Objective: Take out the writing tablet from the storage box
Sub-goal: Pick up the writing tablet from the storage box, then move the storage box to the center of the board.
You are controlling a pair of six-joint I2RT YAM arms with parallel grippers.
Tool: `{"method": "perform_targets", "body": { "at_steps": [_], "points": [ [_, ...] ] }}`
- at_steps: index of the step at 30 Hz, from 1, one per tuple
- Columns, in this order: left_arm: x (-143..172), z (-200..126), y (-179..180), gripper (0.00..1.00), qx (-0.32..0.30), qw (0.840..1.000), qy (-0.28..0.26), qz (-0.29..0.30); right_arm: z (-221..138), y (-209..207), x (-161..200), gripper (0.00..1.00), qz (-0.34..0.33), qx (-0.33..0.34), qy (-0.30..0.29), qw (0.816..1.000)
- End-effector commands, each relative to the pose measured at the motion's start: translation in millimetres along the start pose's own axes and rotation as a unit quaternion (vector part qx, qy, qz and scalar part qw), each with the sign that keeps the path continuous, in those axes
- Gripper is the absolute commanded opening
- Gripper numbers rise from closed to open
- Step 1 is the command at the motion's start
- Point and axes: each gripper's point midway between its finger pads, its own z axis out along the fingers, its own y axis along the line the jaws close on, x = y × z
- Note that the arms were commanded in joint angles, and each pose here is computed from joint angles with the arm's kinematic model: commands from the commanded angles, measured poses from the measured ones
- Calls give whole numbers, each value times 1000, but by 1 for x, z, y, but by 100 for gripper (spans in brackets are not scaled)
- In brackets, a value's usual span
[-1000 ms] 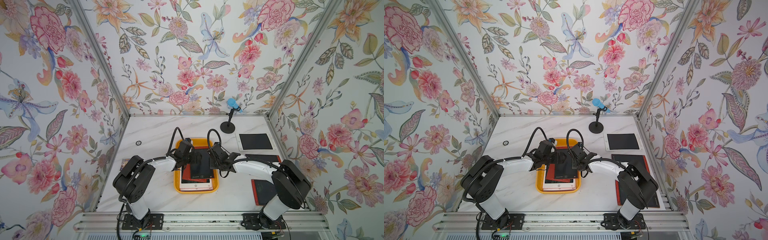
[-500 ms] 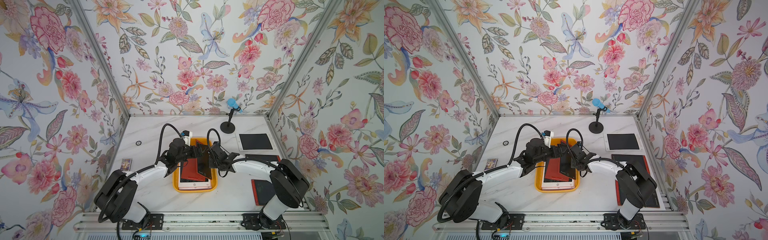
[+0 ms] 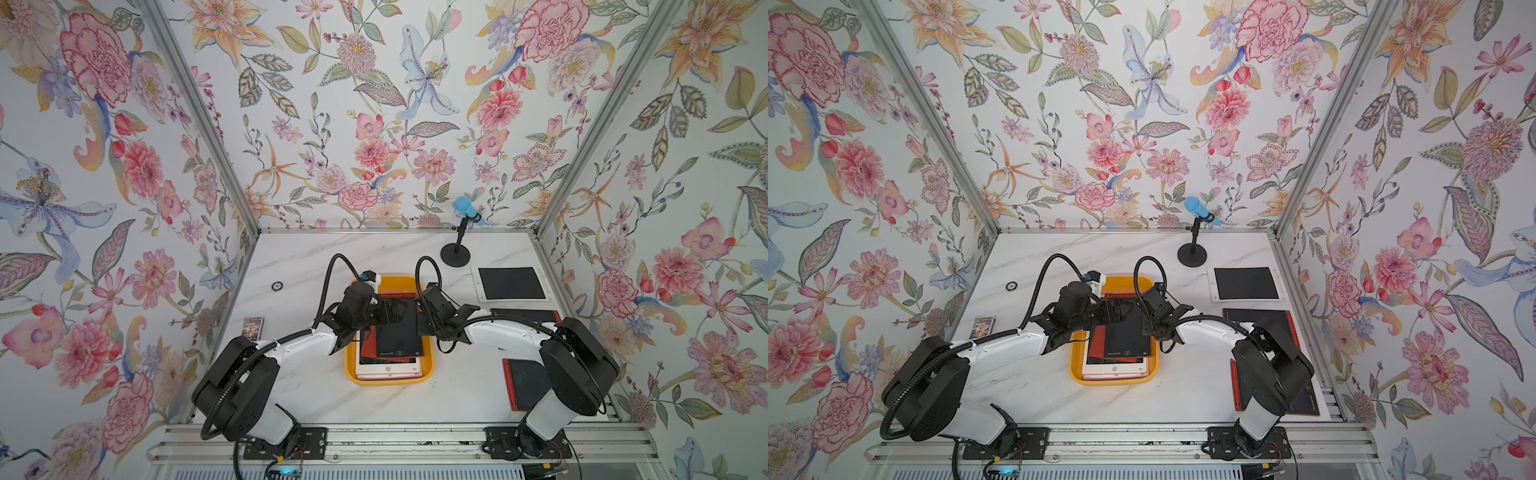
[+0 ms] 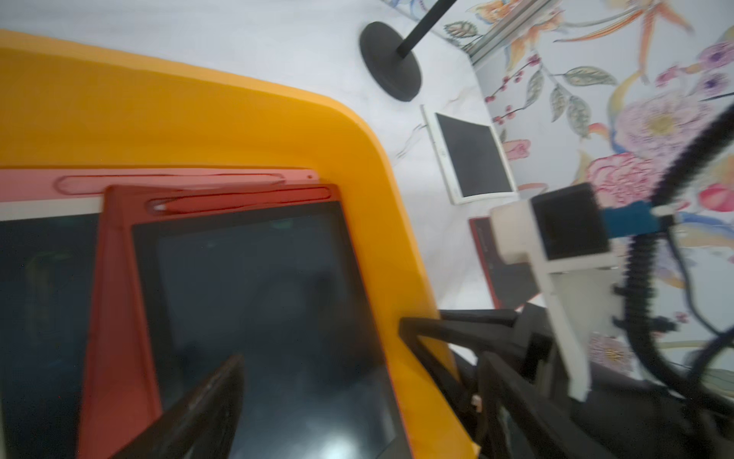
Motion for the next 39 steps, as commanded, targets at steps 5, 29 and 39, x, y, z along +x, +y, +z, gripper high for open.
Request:
{"method": "perform_targets", "body": {
  "at_steps": [5,29,39],
  "points": [
    [24,8,38,95,-79,996,35,26,-2,-8,1,10,7,8,-6,1000],
    [30,41,-12,91,68,995,45,-50,17,7,17,8,-3,-4,17,1000],
    [-9,-2,-61,89,180,980,-17,-79,26,18,22,7,-7,-9,26,1000]
  ]
}}
